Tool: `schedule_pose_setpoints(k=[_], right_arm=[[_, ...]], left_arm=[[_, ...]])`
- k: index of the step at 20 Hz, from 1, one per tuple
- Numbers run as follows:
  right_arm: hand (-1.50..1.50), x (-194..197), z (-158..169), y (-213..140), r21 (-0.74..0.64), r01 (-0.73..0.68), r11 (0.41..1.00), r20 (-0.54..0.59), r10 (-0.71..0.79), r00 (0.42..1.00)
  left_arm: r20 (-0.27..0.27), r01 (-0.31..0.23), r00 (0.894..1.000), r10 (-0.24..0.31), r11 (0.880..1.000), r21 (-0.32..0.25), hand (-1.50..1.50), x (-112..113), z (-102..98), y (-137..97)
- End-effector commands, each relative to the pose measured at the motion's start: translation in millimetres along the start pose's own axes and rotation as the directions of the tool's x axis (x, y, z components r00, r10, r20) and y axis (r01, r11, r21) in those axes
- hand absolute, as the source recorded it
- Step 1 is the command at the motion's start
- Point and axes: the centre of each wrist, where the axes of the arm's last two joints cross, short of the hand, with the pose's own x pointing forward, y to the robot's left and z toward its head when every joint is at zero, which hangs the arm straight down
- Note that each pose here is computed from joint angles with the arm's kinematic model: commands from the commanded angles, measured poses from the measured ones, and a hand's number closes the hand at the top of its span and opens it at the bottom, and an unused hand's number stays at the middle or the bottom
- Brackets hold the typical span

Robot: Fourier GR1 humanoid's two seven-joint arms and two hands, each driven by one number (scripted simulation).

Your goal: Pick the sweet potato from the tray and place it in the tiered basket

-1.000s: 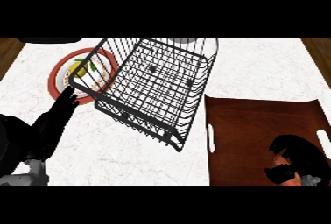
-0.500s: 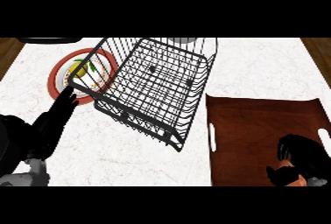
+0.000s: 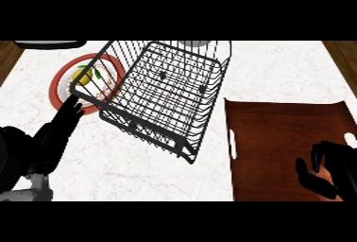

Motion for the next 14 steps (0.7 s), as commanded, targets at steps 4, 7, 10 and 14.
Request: schedule_pose_setpoints(k=[4,7,10,14], right_arm=[[1.5,41,18,-67,-0.284,0.399,0.872,0.251,-0.334,0.908],[1.5,49,53,-91,-0.261,0.45,0.854,0.317,-0.364,0.876],[1.5,60,37,-104,-0.241,0.457,0.856,0.327,-0.372,0.869],[1.5,91,54,-139,-0.191,0.47,0.862,0.361,-0.384,0.85]], left_arm=[[-0.004,-0.007,1.0,0.007,1.0,0.011,0.0,-9,2,2],[-0.006,0.005,1.0,-0.005,1.0,-0.012,0.0,-4,8,1],[0.015,-0.003,1.0,0.003,1.0,-0.007,0.0,-12,3,2],[0.02,0.01,1.0,-0.009,1.0,-0.017,0.0,-6,-2,3]])
